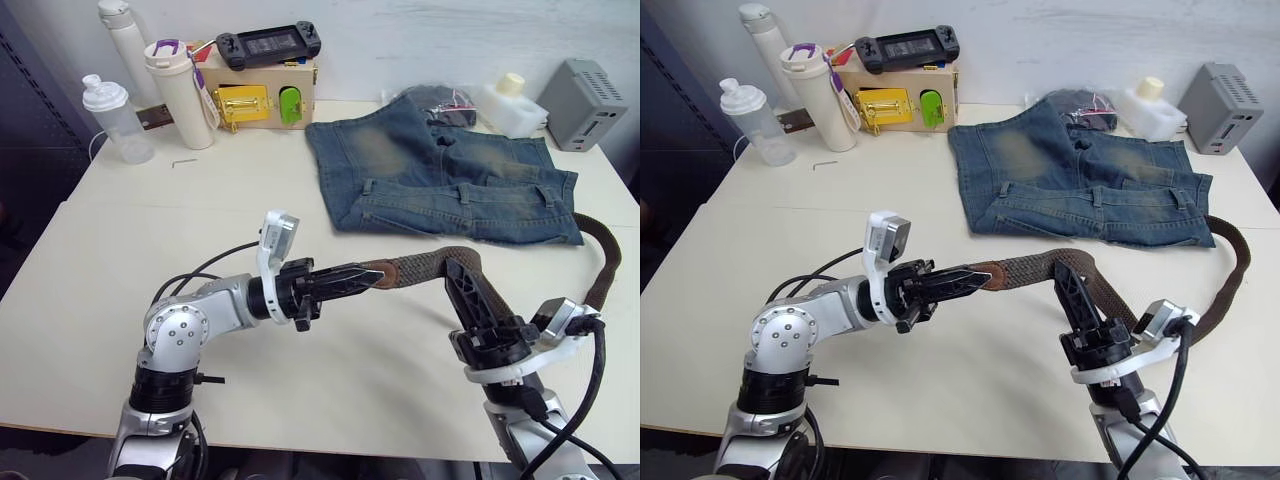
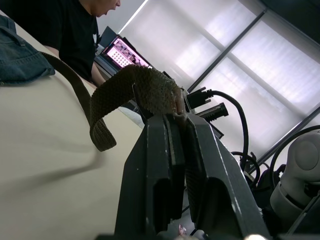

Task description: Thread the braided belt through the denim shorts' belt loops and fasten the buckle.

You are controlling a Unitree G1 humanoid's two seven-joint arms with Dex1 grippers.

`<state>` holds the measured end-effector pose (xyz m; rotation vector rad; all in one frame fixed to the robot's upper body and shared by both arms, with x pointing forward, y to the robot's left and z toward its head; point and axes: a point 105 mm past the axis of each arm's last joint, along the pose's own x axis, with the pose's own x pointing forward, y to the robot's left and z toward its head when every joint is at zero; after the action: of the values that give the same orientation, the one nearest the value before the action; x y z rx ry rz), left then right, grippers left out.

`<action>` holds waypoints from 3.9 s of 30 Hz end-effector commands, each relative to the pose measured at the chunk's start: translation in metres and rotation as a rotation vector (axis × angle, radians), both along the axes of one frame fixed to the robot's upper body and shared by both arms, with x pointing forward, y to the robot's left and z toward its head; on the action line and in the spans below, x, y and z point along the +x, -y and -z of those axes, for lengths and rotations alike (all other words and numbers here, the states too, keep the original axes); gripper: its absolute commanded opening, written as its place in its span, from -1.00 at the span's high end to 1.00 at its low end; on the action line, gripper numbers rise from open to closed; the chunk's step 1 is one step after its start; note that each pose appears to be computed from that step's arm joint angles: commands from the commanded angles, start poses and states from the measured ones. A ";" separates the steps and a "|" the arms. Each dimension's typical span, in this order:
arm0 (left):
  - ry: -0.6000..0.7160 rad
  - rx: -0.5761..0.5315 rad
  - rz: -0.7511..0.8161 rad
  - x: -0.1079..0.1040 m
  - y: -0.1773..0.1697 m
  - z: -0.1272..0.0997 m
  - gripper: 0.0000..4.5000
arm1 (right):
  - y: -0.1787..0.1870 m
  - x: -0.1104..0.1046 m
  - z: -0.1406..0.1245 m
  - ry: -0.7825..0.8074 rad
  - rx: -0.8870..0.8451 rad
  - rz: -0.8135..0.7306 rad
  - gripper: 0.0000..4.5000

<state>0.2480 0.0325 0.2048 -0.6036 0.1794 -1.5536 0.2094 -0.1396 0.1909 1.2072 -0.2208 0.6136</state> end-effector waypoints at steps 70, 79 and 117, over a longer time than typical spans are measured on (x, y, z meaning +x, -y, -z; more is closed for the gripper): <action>1.103 1.437 -0.417 -0.085 -0.245 0.178 0.98 | 0.071 0.035 -0.071 0.072 -0.077 0.070 1.00; 1.143 1.441 -0.489 -0.094 -0.263 0.163 0.98 | 0.056 0.043 -0.059 -0.004 -0.110 0.002 1.00; 0.495 0.388 -0.363 0.006 -0.063 0.057 -0.45 | 0.052 0.079 0.016 -0.361 -0.556 0.055 1.00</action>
<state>0.2556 0.0958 0.1366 0.0321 0.0350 -1.2139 0.2904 -0.1972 0.1720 0.7744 0.2218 0.3274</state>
